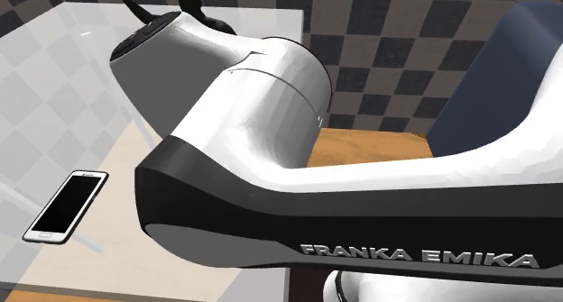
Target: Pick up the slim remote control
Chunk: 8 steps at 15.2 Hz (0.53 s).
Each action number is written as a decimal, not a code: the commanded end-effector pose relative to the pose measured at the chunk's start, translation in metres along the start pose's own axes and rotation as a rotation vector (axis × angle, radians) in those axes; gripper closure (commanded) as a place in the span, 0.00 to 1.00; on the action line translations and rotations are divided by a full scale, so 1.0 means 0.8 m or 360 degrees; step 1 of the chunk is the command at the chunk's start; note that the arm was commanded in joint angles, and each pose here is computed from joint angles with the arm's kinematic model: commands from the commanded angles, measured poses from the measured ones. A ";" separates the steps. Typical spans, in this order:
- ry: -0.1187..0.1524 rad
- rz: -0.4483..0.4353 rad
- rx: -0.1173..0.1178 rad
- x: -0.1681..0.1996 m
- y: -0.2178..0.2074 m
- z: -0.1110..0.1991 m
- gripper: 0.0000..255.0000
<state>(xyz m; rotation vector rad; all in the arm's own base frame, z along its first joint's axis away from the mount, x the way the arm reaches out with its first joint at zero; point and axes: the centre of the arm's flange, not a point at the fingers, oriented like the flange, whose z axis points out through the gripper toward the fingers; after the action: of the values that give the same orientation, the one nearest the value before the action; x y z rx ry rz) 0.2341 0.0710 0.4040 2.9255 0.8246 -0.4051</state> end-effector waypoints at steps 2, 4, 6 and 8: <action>0.0001 -0.0001 0.0002 -0.001 0.004 -0.005 1.00; 0.0001 -0.0001 0.0002 -0.005 0.004 -0.018 1.00; 0.0001 -0.0001 0.0002 -0.008 0.004 -0.031 1.00; 0.0001 -0.0001 0.0002 -0.012 0.004 -0.043 1.00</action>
<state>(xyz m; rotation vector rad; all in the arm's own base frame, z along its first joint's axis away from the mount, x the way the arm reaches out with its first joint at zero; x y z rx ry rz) 0.2370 0.0691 0.4349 2.9265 0.8260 -0.4051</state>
